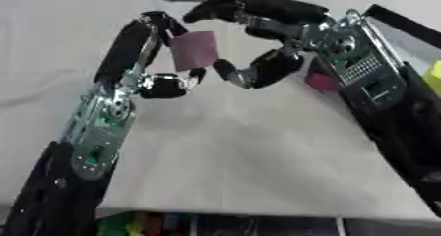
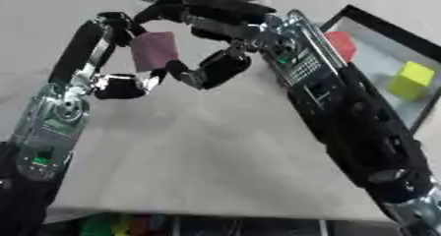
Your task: Pick up the objects with one hand, pass them to the other hand, and then place them into the box on the other side of the table.
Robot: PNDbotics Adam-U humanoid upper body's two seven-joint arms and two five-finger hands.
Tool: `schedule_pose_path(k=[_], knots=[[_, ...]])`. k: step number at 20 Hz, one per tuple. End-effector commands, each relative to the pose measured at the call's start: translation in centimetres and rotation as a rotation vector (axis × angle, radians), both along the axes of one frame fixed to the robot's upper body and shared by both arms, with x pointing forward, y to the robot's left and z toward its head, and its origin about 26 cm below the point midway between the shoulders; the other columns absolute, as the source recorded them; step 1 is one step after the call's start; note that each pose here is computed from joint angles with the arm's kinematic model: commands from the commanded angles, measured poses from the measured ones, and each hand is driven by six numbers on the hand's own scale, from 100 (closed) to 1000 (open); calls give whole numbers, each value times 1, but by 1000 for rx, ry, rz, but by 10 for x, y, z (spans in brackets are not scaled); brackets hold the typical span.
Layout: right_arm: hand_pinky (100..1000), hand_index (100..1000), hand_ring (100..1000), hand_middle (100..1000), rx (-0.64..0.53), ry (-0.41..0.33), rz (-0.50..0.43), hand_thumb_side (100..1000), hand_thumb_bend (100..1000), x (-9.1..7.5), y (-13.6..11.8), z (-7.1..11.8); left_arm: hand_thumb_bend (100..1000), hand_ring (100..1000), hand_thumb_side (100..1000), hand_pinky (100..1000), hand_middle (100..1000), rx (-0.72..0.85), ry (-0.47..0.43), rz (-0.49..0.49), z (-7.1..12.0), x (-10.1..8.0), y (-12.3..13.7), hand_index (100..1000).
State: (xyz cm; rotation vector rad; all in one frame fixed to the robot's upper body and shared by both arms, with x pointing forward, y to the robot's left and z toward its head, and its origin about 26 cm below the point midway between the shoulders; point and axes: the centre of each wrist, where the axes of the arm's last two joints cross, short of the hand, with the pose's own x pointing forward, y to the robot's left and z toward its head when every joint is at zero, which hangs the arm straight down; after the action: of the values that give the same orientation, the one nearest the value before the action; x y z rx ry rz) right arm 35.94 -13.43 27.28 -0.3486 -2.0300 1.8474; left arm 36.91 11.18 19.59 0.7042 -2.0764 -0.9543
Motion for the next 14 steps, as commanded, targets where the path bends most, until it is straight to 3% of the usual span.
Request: schedule_pose_path(k=[1, 14], knots=[[969, 975, 1000, 914, -3, -35, -15, 100, 157, 0, -1, 5, 140, 543, 100, 610, 562, -21, -40, -23, 14, -4, -4, 586], [972, 976, 1000, 913, -7, -62, -63, 100, 201, 5, 1, 0, 116, 536, 100, 601, 558, -59, -53, -56, 20, -10, -9, 589]])
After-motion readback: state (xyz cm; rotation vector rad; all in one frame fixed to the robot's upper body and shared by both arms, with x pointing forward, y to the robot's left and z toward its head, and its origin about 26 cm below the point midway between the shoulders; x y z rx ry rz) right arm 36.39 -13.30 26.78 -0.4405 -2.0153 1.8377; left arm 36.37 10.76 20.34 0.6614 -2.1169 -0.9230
